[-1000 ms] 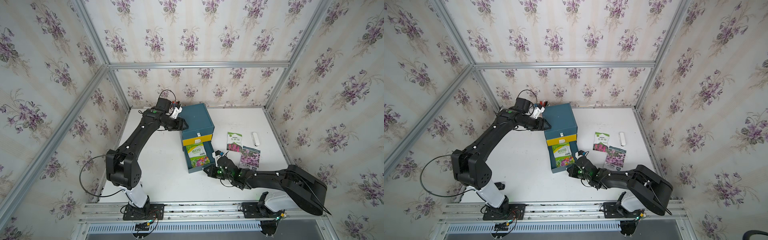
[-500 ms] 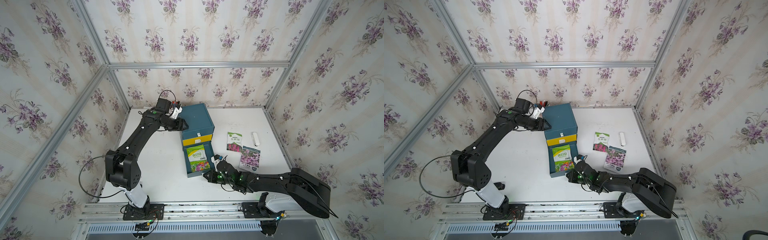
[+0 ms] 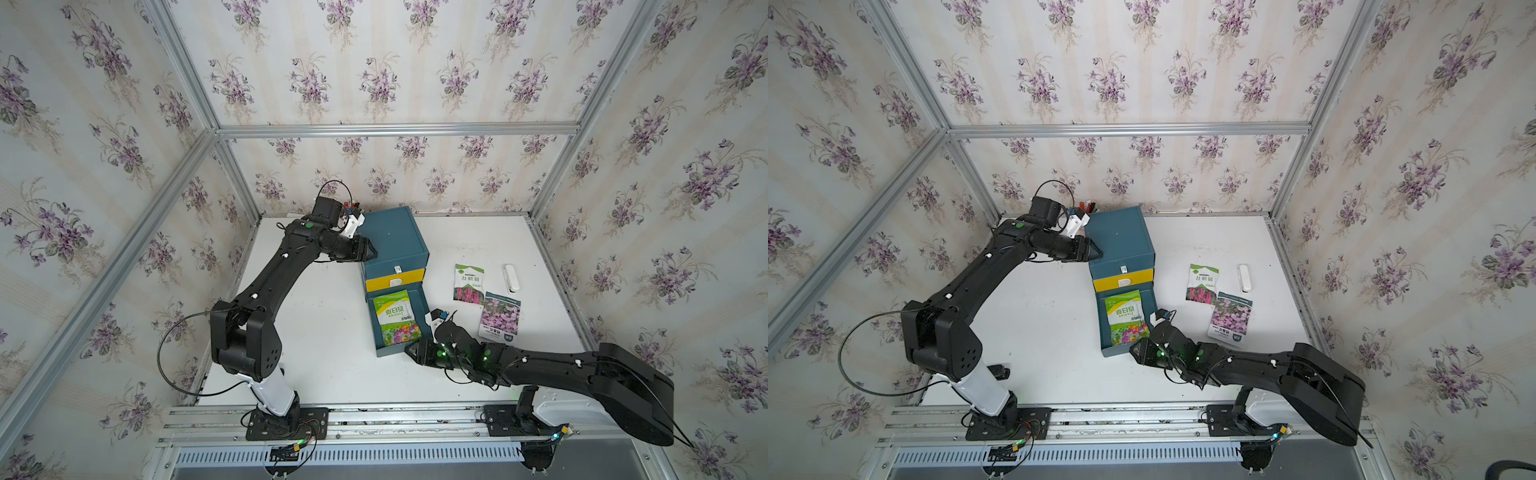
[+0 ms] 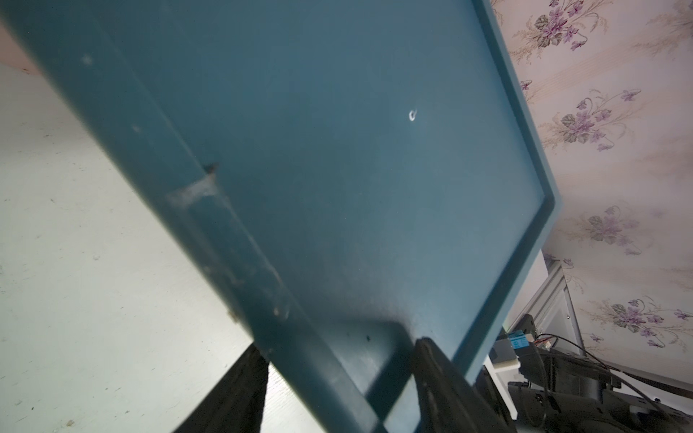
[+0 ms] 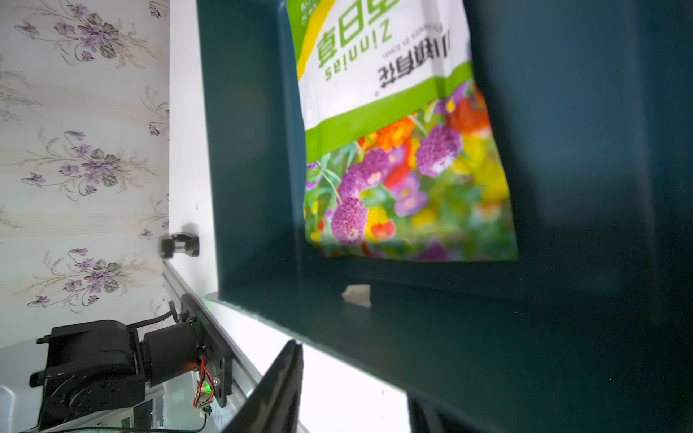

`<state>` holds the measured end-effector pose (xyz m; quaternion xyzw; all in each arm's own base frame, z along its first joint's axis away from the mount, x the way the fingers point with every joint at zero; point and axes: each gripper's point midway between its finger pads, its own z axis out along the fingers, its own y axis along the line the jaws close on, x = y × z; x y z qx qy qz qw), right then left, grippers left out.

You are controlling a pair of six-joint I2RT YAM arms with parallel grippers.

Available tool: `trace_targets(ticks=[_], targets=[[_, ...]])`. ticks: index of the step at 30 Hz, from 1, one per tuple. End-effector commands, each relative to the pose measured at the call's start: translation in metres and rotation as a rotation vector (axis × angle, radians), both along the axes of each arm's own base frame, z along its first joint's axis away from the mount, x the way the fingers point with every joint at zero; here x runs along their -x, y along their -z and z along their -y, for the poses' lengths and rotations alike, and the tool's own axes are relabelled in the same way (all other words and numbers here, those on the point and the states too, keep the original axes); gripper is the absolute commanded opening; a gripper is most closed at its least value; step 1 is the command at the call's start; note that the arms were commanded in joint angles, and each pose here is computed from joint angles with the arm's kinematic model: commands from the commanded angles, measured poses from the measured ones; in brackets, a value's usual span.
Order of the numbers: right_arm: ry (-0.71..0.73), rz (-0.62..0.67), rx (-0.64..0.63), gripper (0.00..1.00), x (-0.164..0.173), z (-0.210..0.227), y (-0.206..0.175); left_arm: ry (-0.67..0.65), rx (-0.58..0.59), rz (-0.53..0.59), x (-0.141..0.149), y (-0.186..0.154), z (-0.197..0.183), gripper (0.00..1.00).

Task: Take the seed bags out of the drawer
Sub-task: Open the drawer in the storage box, then pick up the seed packet from the drawer.

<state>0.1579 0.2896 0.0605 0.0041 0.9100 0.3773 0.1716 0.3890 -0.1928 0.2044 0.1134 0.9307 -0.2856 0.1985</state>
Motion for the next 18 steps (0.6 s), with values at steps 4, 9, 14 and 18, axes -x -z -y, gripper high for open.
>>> trace_targets(ticks=[4,9,14,18], targets=[[-0.032,0.002,0.085,0.61,0.008,0.015,-0.010,-0.002,-0.181,-0.173,0.034,0.041,-0.025,0.64],[-0.063,0.042,0.132,0.70,0.000,0.017,-0.035,-0.004,-0.181,-0.172,0.034,0.040,-0.025,0.64],[-0.062,0.065,0.154,0.84,-0.025,0.010,-0.050,-0.006,-0.178,-0.174,0.033,0.041,-0.024,0.64],[-0.093,0.065,0.198,0.90,-0.046,0.000,-0.050,-0.006,-0.180,-0.176,0.033,0.041,-0.024,0.64]])
